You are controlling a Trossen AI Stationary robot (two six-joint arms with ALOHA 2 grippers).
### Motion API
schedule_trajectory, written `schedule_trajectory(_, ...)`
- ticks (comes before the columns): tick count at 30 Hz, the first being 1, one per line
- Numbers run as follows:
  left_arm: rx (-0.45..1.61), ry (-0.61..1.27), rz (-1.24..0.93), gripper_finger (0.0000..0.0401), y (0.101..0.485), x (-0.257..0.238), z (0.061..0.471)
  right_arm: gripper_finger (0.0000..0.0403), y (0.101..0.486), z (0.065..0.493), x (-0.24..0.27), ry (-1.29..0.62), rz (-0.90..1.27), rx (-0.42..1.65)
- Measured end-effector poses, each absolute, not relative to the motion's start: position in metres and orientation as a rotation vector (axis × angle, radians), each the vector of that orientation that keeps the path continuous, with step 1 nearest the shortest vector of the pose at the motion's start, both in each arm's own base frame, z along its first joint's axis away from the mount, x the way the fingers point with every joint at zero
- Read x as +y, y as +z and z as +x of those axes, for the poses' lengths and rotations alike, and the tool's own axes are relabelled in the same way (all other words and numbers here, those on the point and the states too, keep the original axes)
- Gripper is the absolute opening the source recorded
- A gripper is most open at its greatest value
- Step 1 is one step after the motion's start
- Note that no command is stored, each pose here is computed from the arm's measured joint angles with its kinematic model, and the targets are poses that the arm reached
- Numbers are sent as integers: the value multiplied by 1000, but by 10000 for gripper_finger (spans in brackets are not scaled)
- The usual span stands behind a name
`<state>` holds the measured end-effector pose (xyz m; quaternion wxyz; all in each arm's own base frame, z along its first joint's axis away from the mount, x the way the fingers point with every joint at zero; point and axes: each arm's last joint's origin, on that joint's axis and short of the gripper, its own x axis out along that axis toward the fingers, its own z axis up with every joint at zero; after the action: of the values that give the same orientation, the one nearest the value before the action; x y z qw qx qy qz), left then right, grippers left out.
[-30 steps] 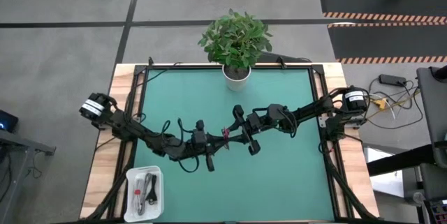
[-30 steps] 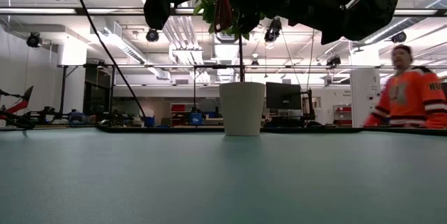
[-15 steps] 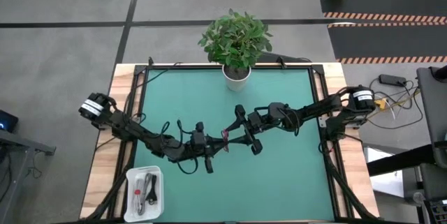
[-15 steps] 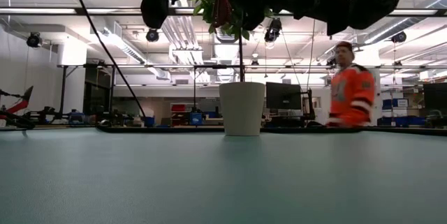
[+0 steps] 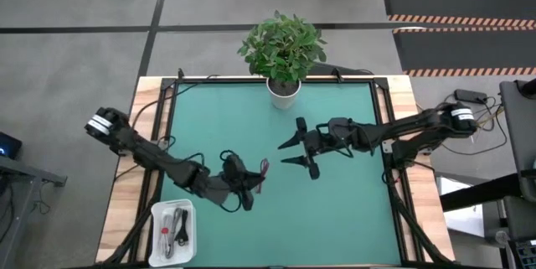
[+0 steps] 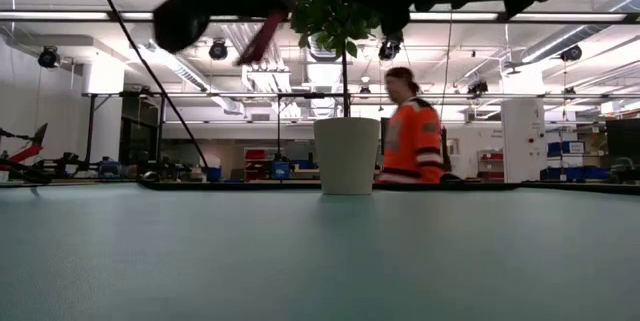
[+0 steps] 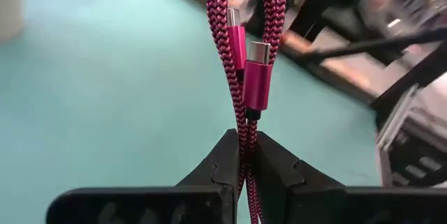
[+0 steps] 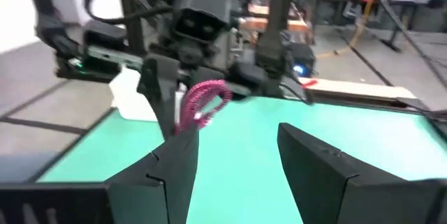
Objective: Pick and place USB-C Cables
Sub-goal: Put the black pink charger cable into the bin
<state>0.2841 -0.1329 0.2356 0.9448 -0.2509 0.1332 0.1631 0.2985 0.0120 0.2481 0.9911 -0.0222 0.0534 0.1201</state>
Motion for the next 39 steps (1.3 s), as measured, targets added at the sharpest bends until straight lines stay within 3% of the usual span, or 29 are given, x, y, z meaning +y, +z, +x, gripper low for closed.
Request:
schedule_trajectory(12, 608, 481, -705, 10, 282, -150, 272, 187, 254, 288, 10, 179, -67, 157)
schedule_trajectory(26, 932, 464, -1126, 10, 287, -180, 248, 187, 258, 288, 9, 156, -103, 156)
schedule_trajectory(39, 1144, 839, -1239, 10, 311, -217, 169, 187, 286, 295, 9, 153, -150, 69)
